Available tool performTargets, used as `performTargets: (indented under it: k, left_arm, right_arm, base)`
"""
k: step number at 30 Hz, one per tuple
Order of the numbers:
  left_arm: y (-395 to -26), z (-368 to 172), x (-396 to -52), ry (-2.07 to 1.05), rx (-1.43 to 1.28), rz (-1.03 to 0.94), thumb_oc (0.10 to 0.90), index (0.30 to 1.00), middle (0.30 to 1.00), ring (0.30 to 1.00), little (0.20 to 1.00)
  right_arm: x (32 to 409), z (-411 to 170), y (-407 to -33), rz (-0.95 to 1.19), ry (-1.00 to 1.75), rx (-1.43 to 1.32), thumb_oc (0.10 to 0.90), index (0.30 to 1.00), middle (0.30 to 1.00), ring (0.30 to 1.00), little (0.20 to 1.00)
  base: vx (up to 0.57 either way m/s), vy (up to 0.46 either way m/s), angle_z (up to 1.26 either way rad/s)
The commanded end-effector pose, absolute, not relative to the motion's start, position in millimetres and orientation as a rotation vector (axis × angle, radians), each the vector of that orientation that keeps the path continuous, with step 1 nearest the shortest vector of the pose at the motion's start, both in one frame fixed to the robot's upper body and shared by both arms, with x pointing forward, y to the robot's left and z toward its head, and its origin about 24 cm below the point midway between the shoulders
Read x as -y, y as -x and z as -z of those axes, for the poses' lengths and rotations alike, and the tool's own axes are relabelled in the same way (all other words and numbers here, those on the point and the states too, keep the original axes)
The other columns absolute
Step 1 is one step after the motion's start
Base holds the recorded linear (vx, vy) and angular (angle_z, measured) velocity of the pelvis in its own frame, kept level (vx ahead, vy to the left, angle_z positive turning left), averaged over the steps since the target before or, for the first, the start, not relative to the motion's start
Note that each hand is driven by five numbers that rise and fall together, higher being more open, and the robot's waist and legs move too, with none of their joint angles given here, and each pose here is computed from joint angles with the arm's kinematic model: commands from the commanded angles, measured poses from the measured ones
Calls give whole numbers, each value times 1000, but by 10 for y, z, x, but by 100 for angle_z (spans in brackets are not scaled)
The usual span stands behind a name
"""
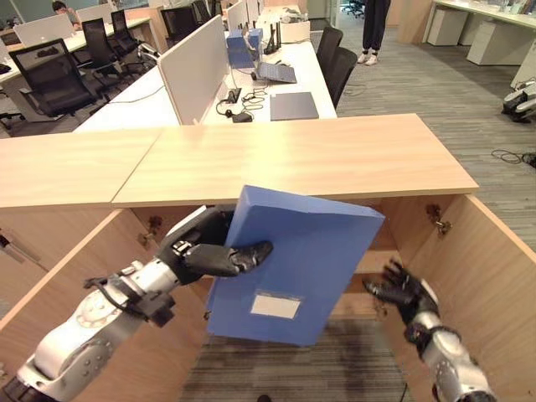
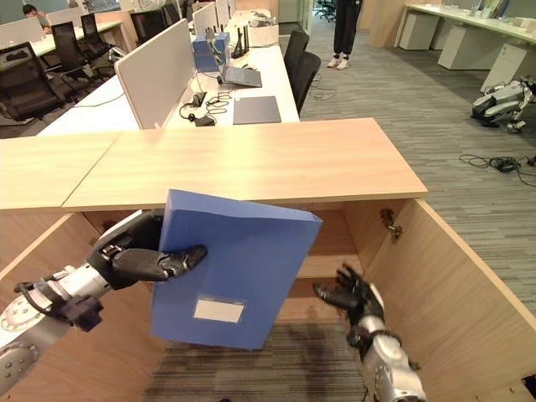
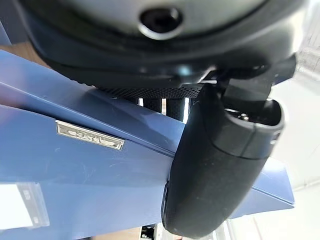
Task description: Put the empty folder in the office cabinet
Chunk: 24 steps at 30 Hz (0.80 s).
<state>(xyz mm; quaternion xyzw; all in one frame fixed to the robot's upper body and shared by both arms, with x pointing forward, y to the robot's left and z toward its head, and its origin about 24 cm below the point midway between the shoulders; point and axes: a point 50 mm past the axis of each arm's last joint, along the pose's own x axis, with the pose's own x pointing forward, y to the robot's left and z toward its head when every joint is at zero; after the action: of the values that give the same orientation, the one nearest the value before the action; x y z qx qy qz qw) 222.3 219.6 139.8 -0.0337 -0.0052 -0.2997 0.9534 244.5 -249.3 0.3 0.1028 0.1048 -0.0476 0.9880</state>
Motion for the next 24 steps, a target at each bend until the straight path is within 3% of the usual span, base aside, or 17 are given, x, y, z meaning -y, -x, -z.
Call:
performTargets:
  k: [1, 9, 24]
  left_arm:
    - [-2311, -2035, -2257, 14, 381, 627, 400, 300, 300, 300, 300]
    - [-2328, -2120, -2447, -48, 504, 521, 400, 300, 300, 300, 300]
    - [-2347, -2363, -2506, -62, 701, 447, 400, 300, 300, 300, 300]
  right_arm:
    - [2590, -558, -2669, 50, -171, 62, 800, 900, 900, 900, 900]
    - [2354, -1017, -2650, -244, -193, 216, 800, 900, 900, 900, 900]
    - [2119, -1062, -2674, -483, -236, 187, 800, 900, 900, 900, 900]
  base:
    - [8, 18, -3]
    - [1, 3, -1]
    - [-6, 2, 0]
